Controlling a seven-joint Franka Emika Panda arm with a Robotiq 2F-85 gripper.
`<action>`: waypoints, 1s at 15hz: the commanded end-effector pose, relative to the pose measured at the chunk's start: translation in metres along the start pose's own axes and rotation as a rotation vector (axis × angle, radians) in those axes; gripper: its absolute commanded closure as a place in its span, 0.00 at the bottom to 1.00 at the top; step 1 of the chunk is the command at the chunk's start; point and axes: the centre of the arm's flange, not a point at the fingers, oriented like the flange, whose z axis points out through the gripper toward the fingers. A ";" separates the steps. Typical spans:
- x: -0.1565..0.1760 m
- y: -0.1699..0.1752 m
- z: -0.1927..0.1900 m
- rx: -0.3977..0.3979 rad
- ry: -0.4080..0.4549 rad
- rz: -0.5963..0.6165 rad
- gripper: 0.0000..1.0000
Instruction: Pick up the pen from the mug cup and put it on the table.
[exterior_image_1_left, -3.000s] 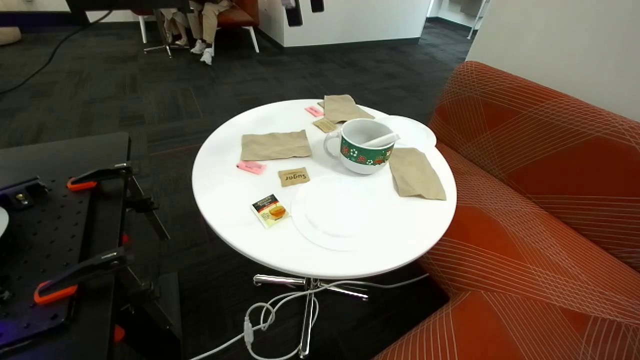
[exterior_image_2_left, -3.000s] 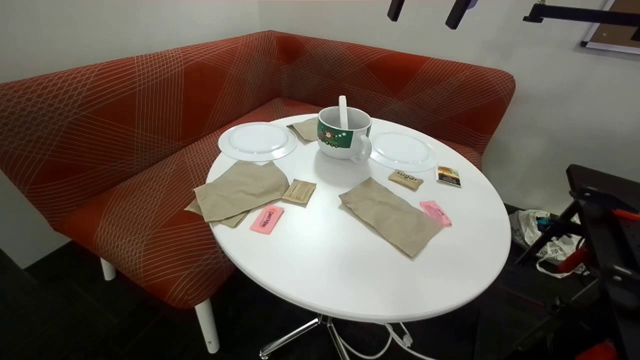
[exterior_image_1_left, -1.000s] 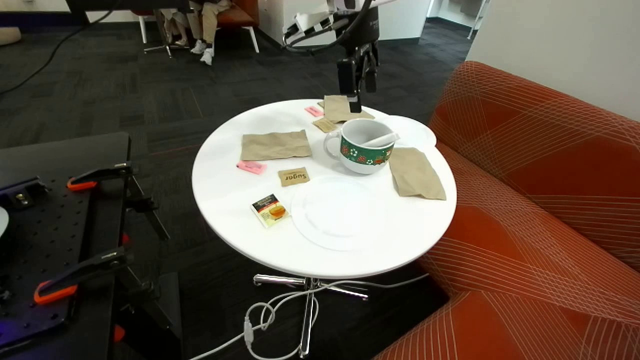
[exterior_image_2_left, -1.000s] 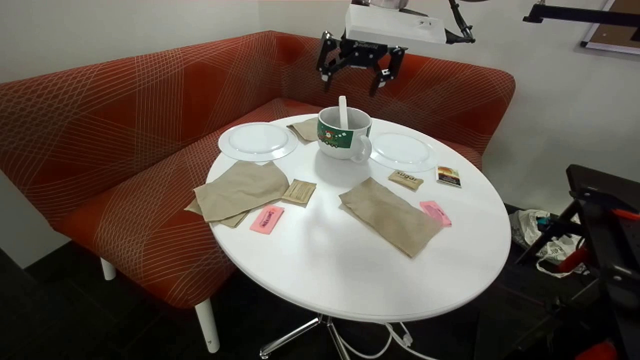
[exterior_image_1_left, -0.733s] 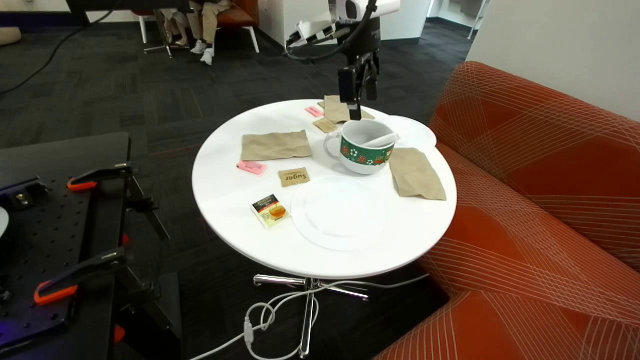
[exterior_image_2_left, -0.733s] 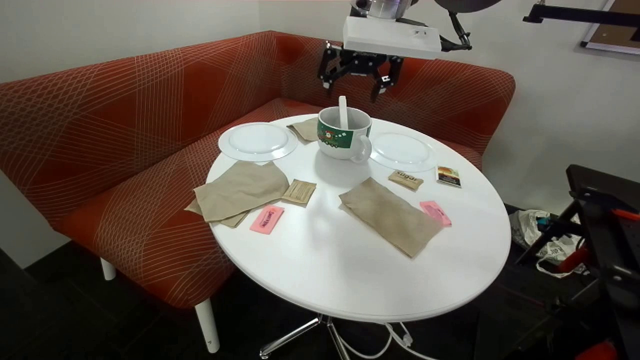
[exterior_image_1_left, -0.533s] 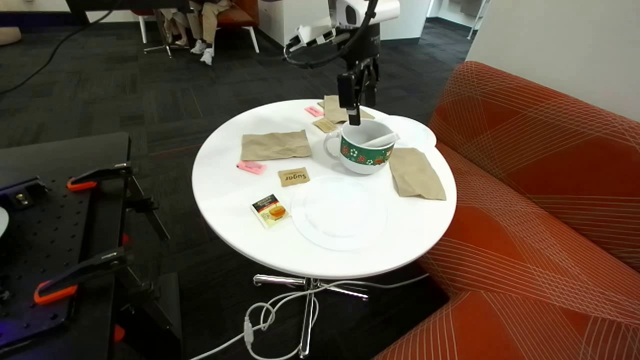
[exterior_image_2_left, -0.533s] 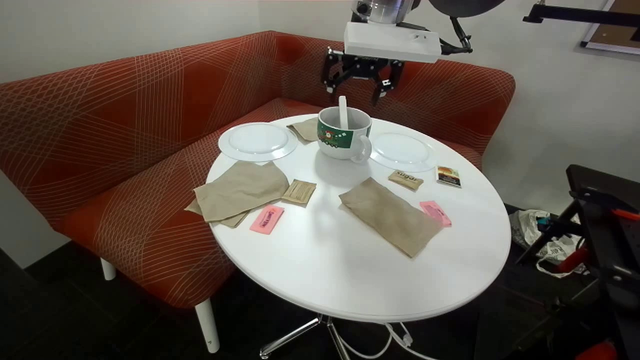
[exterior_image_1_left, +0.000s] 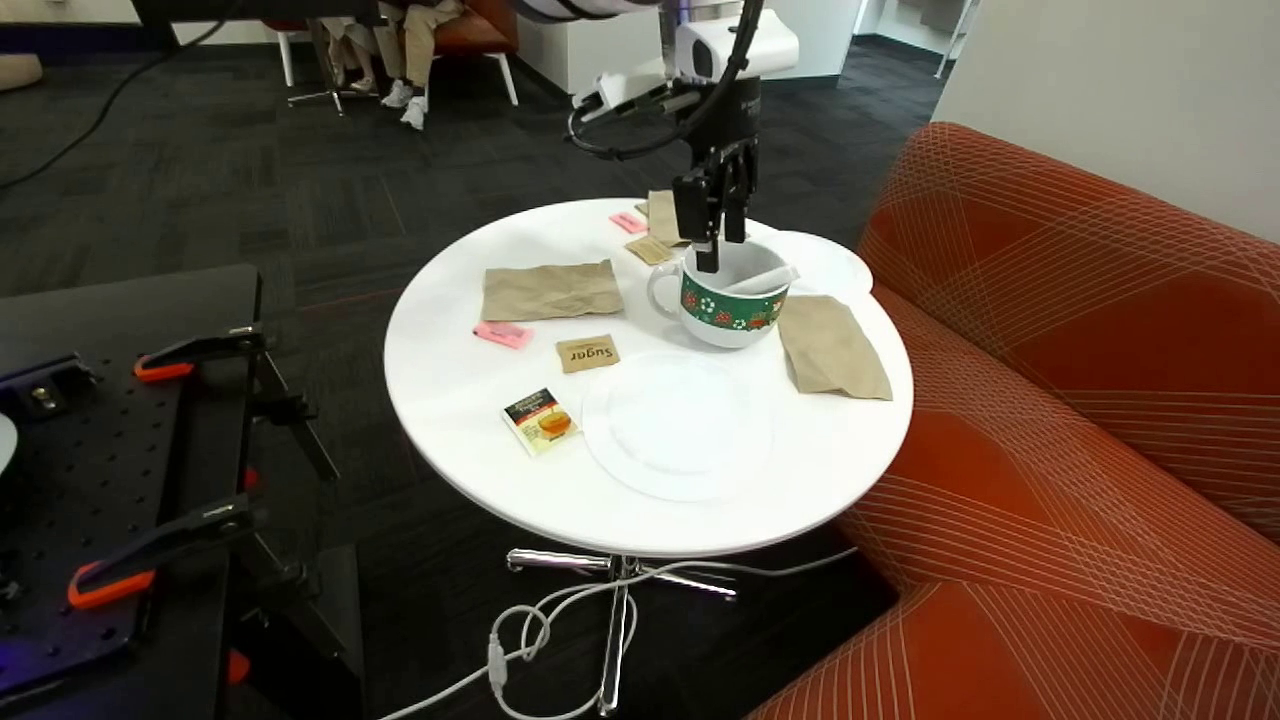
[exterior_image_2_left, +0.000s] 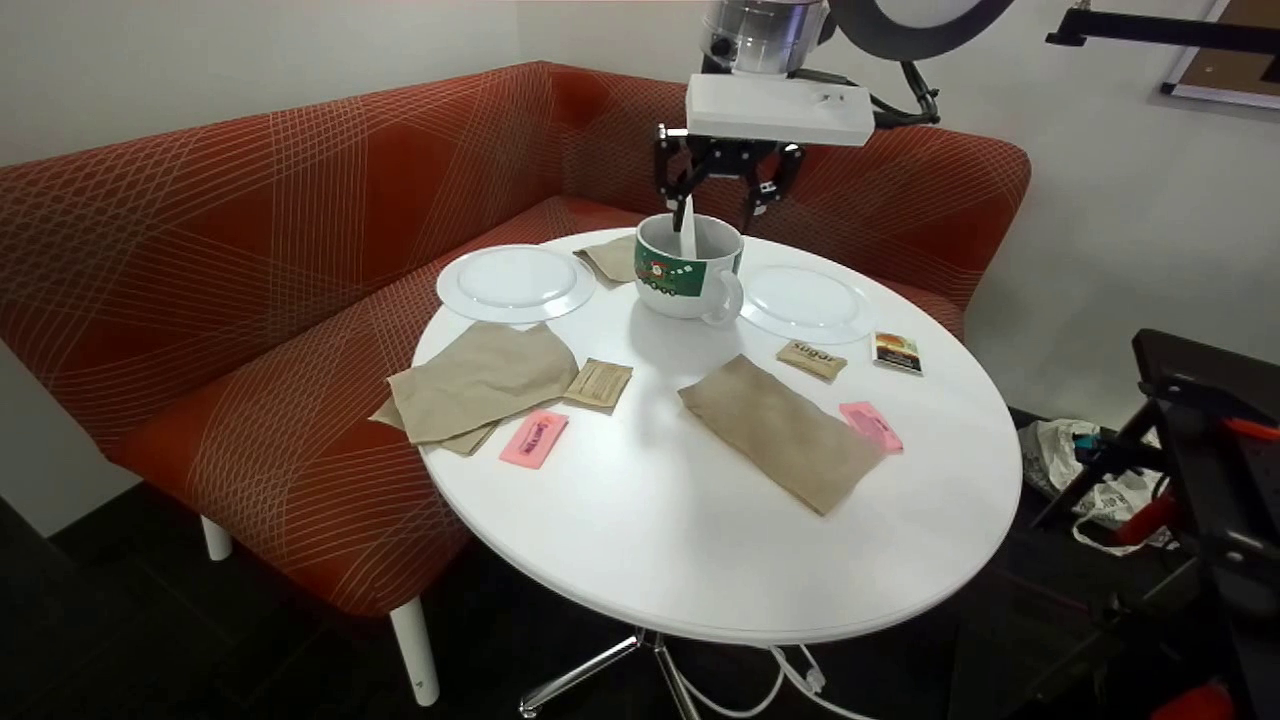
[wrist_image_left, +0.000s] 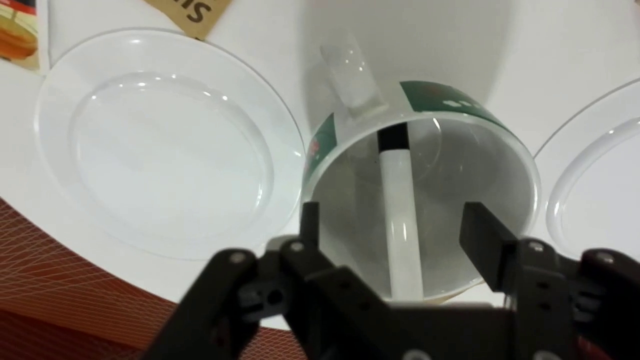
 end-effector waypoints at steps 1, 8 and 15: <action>0.016 -0.015 0.007 -0.027 -0.009 -0.006 0.27; 0.028 -0.033 0.024 -0.048 -0.013 -0.013 0.33; 0.027 -0.037 0.045 -0.088 -0.029 -0.021 0.69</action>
